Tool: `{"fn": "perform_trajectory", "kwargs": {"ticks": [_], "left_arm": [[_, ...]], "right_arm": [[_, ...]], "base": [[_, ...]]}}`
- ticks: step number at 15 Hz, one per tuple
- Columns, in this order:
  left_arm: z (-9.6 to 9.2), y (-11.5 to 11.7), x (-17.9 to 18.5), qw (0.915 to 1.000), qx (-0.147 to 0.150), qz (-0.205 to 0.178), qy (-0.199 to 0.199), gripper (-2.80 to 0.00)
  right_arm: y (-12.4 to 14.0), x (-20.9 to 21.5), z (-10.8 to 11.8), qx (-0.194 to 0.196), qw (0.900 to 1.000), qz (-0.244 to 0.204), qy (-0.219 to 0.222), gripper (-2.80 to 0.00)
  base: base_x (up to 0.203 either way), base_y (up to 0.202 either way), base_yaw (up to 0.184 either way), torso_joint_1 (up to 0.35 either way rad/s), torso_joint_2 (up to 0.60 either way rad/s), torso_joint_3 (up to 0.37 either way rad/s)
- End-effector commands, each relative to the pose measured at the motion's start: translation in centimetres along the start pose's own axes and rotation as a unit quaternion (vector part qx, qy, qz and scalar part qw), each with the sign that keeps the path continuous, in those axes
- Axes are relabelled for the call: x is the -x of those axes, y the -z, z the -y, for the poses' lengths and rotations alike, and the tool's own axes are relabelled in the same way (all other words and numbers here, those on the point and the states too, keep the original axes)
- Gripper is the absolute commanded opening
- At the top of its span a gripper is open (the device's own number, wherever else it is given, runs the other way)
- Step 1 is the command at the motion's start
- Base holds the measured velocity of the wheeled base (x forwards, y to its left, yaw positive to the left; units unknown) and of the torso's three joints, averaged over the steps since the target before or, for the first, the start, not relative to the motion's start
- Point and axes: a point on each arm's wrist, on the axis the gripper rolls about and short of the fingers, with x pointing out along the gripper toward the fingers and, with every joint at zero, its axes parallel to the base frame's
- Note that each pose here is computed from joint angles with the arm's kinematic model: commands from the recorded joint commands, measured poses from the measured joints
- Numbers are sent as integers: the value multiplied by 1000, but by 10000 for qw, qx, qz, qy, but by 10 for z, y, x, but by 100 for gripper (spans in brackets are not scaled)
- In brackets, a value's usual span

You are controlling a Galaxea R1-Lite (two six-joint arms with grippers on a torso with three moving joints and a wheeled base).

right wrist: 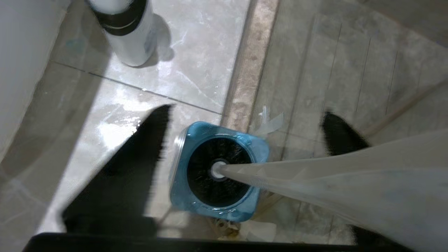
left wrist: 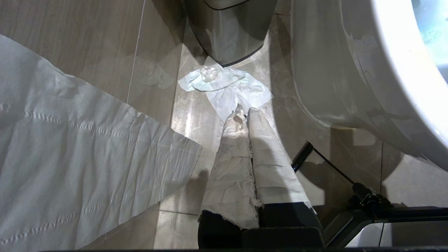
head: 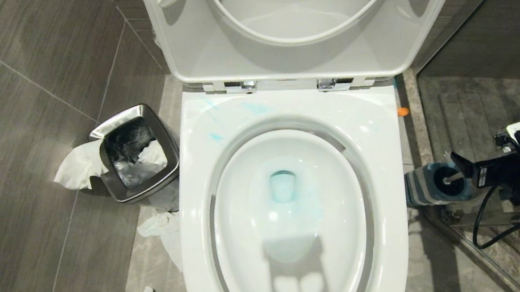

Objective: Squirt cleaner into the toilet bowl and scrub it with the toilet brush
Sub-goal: Scrub the toilet bowl

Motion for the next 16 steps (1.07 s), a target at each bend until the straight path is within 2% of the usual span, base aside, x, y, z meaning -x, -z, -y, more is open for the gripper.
{"fn": "perform_trajectory", "kwargs": {"ticks": [1, 16], "left_arm": [[0, 0, 0, 10000, 1, -9, -1, -280], [0, 0, 0, 10000, 1, -9, -1, -280]], "right_arm": [[-3, 1, 3, 20, 9999, 88, 51, -280], [-10, 32, 0, 0, 10000, -1, -98, -280]], "base": [[0, 0, 0, 0, 0, 0], [0, 0, 0, 0, 0, 0]]}}
